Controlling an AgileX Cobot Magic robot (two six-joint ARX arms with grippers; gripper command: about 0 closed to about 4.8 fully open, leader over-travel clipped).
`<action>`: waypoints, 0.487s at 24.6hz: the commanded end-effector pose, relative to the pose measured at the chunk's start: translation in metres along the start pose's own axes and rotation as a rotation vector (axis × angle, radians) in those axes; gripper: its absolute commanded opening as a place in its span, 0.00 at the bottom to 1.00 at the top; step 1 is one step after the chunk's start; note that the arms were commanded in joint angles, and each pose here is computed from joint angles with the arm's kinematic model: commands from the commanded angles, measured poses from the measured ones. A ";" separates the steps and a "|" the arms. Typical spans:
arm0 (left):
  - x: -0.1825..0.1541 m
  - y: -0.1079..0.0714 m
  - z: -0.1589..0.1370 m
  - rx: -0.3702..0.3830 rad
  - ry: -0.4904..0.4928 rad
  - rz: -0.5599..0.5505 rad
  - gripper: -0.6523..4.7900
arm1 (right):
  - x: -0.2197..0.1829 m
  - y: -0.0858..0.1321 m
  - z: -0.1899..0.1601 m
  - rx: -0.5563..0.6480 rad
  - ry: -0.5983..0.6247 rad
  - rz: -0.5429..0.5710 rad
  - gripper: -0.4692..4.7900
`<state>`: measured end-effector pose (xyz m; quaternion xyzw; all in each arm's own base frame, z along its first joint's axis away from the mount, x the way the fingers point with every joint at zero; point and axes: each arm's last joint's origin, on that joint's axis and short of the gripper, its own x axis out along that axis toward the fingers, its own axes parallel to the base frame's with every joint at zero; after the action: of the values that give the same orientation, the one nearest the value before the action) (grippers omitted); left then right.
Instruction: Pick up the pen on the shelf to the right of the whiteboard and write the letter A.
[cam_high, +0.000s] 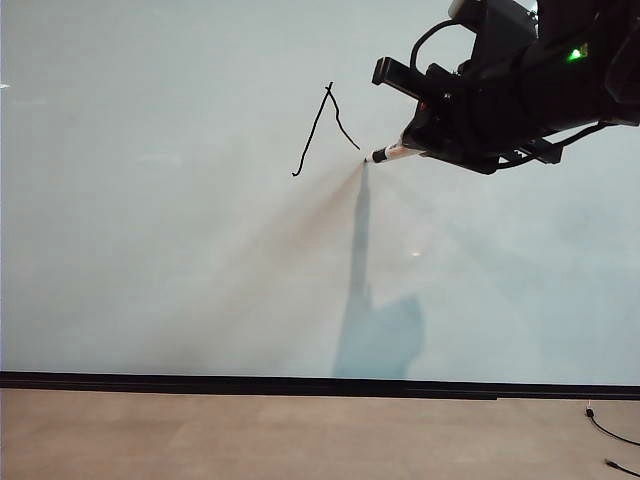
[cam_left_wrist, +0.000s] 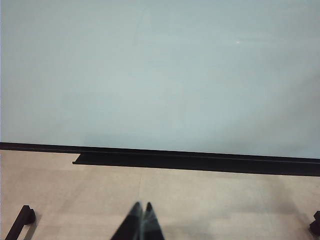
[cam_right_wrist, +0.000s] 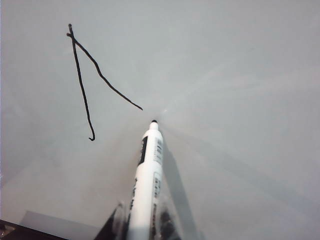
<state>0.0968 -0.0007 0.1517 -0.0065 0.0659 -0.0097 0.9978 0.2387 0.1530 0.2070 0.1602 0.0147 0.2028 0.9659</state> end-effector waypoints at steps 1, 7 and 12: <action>0.000 0.000 0.002 0.004 -0.009 -0.004 0.11 | 0.000 0.002 0.005 0.010 -0.035 0.030 0.08; 0.000 0.000 0.002 0.004 -0.009 -0.004 0.11 | 0.000 0.002 0.007 0.013 -0.052 0.039 0.08; 0.000 0.000 0.002 0.004 -0.009 -0.004 0.11 | 0.000 0.002 0.008 0.014 -0.061 0.044 0.08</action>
<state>0.0968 -0.0007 0.1518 -0.0067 0.0657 -0.0097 0.9978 0.2386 0.1531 0.2108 0.1666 -0.0017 0.2159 0.9621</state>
